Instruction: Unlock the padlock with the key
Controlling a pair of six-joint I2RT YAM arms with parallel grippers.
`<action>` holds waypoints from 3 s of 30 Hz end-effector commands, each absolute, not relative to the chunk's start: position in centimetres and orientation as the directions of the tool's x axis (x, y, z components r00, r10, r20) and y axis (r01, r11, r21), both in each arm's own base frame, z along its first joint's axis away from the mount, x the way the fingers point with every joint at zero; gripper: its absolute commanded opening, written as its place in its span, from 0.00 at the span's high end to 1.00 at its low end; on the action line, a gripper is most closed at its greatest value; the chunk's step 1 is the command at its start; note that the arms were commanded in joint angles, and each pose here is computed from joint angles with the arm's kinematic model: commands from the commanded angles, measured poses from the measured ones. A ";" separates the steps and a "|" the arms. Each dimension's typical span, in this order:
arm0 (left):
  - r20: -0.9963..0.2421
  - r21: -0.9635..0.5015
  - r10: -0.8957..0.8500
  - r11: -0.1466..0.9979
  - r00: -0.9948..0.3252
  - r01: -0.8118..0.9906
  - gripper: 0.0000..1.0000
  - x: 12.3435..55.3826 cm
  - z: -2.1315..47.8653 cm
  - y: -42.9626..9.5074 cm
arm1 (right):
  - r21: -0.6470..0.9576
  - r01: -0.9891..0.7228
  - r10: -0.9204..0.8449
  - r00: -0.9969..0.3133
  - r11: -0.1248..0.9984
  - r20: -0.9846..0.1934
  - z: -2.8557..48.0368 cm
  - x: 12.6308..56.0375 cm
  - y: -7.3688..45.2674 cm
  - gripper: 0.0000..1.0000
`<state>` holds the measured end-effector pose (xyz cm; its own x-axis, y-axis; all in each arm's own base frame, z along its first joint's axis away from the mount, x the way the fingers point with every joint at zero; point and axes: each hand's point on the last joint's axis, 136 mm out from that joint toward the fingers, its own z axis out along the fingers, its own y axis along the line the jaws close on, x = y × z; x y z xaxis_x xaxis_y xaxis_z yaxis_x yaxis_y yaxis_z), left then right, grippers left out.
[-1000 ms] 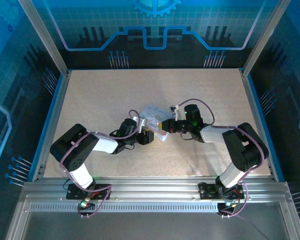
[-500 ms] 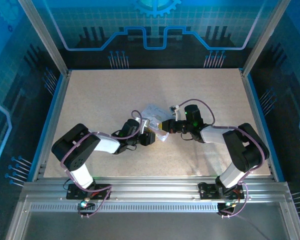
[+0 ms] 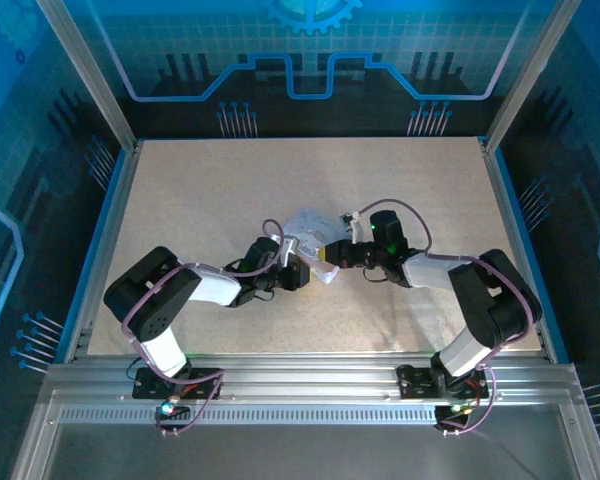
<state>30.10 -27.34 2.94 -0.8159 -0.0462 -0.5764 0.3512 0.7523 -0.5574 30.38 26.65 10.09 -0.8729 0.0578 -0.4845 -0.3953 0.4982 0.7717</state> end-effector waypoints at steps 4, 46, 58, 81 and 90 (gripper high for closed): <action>-0.550 -0.626 -0.093 0.704 -0.830 0.336 0.69 30.1 4.8 -28.6 | 0.705 -0.467 0.031 -0.822 0.534 -0.568 12.3 29.7 26.2 1.00; -0.283 -0.816 -0.237 0.568 -0.929 0.104 0.78 29.3 11.0 -30.6 | 0.396 -0.545 -0.153 -0.708 0.739 -0.690 6.8 24.6 25.8 1.00; -0.283 -0.813 -0.240 0.574 -0.928 0.100 0.77 29.3 10.8 -30.4 | 0.399 -0.564 -0.141 -0.686 0.723 -0.714 7.4 24.9 26.3 1.00; -0.284 -0.807 -0.247 0.583 -0.926 0.092 0.76 29.4 10.6 -30.2 | 0.396 -0.557 -0.139 -0.688 0.730 -0.712 7.4 24.3 25.5 1.00; -0.284 -0.806 -0.244 0.584 -0.927 0.094 0.76 29.4 10.6 -30.3 | 0.398 -0.563 -0.131 -0.679 0.724 -0.722 7.8 24.7 26.0 1.00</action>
<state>29.04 -29.64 8.44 -0.9359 -0.2421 -0.2558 0.0582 0.6099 -0.7903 24.56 25.42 7.08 -0.6970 -0.1449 -0.7023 -0.5508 0.7353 0.3949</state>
